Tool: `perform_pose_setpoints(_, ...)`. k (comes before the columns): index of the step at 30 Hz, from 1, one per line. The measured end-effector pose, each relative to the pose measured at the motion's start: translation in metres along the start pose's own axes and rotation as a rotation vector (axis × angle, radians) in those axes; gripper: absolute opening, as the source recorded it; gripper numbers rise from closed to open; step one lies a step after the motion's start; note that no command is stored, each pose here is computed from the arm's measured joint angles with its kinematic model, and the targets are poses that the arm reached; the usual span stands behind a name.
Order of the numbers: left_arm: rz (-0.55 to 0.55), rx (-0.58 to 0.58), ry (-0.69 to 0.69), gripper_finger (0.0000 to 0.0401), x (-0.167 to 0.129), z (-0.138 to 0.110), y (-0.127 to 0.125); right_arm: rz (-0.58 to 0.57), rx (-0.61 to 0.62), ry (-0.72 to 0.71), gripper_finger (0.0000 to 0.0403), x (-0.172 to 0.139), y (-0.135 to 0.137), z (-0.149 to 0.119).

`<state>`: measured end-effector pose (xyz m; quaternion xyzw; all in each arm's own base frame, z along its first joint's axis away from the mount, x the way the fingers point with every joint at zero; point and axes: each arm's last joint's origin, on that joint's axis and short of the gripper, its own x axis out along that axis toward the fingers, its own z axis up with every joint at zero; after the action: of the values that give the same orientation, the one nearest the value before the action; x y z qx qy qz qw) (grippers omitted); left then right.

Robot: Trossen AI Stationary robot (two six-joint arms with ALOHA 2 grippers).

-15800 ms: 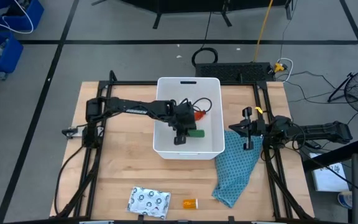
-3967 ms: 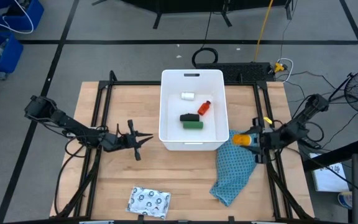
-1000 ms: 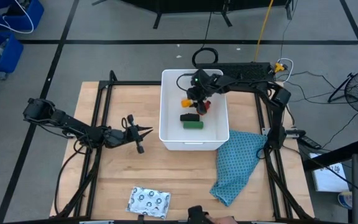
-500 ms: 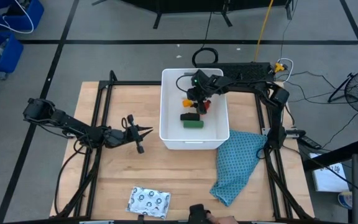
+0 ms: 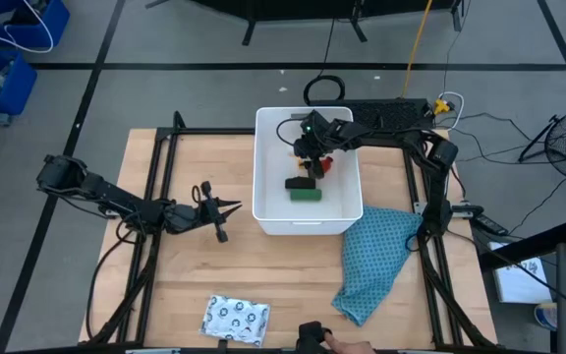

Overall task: Pick & place medical supplies in basket/bin
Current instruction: Put the orange bottle into the white bin, then put the white bag into the white bin

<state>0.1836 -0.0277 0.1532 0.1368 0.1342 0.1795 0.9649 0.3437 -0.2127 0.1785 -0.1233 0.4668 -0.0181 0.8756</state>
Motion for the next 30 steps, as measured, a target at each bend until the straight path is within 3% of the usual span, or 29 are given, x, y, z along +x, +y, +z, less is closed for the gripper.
perform_pose_setpoints(4,-0.001,-0.004,0.003,0.0047,0.000,0.000,0.000,-0.031,-0.002,-0.010,0.0248,-0.011,-0.001,0.005)
perform_pose_setpoints(9,-0.001,-0.005,0.004,0.0047,0.000,0.000,0.000,-0.116,-0.002,-0.066,0.0247,-0.046,-0.003,0.019)
perform_pose_setpoints(14,-0.001,-0.008,0.004,0.0047,0.000,0.000,0.000,-0.187,0.024,-0.192,0.0246,-0.106,0.002,0.036)
perform_pose_setpoints(17,-0.002,-0.013,0.006,0.0047,0.000,-0.001,0.000,-0.134,0.014,-0.313,0.0232,-0.153,0.015,0.043)
perform_pose_setpoints(20,-0.002,-0.016,0.006,0.0047,0.000,-0.001,0.000,-0.019,-0.009,-0.476,0.0196,-0.200,0.031,0.045)
perform_pose_setpoints(24,-0.002,-0.017,0.006,0.0047,0.000,-0.001,0.000,0.066,-0.046,-0.635,0.0112,-0.259,0.053,0.039)
perform_pose_setpoints(28,-0.002,-0.017,0.006,0.0047,0.000,-0.001,0.000,0.120,-0.081,-0.708,0.0019,-0.302,0.076,0.023)
perform_pose_setpoints(30,-0.002,-0.017,0.006,0.0047,0.000,-0.001,0.000,0.124,-0.064,-0.725,0.0010,-0.316,0.087,0.014)
